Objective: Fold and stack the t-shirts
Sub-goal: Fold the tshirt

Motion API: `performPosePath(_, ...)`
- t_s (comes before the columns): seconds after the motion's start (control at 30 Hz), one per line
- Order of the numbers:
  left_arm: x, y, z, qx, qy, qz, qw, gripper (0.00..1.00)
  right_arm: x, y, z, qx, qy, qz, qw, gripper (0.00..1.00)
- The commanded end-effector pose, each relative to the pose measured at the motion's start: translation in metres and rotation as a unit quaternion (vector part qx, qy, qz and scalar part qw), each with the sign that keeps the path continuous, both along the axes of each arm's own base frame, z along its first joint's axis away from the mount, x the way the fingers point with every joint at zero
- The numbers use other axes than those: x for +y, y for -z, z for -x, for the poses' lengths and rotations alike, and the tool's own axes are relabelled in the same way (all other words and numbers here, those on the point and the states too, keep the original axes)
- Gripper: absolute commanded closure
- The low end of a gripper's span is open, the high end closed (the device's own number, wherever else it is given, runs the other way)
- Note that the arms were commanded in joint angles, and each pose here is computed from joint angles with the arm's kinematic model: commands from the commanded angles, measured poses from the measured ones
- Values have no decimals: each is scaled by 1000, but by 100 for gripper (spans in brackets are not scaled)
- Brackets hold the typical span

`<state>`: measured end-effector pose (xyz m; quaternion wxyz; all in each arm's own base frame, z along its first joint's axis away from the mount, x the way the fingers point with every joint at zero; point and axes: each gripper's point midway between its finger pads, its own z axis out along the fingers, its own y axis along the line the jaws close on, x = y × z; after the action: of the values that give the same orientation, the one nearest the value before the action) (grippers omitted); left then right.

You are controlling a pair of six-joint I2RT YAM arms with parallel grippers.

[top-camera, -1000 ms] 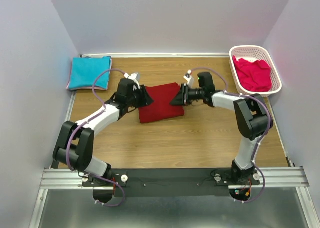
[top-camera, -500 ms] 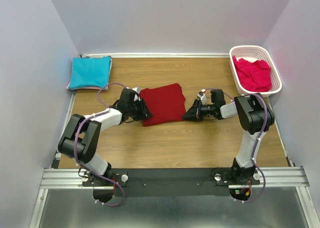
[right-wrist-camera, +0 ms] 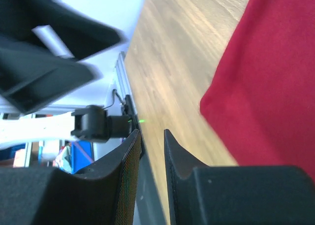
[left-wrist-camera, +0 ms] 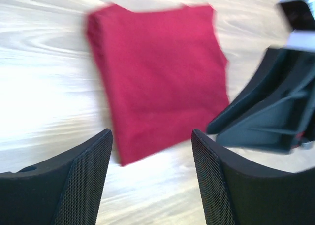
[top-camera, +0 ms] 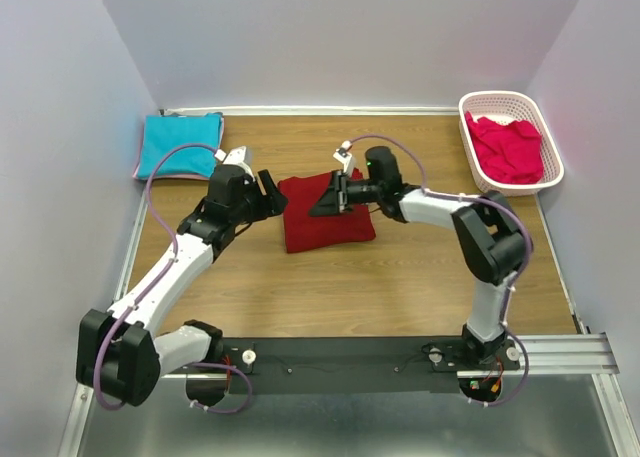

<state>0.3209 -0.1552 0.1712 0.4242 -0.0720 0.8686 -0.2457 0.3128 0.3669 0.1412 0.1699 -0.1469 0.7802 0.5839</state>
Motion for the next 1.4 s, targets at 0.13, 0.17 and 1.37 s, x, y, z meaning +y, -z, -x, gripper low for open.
performPosePath(0.13,36,3,6,-18,-67,-51,996,26,3,140,1,118,64,99,986,67)
performPosePath(0.17,34,4,6,-16,-67,-44,997,26,0,143,2,121,66,103,985,68)
performPosePath(1.37,1,129,-131,151,-49,19,987,64,-136,84,-194,-3,246,115,962,67)
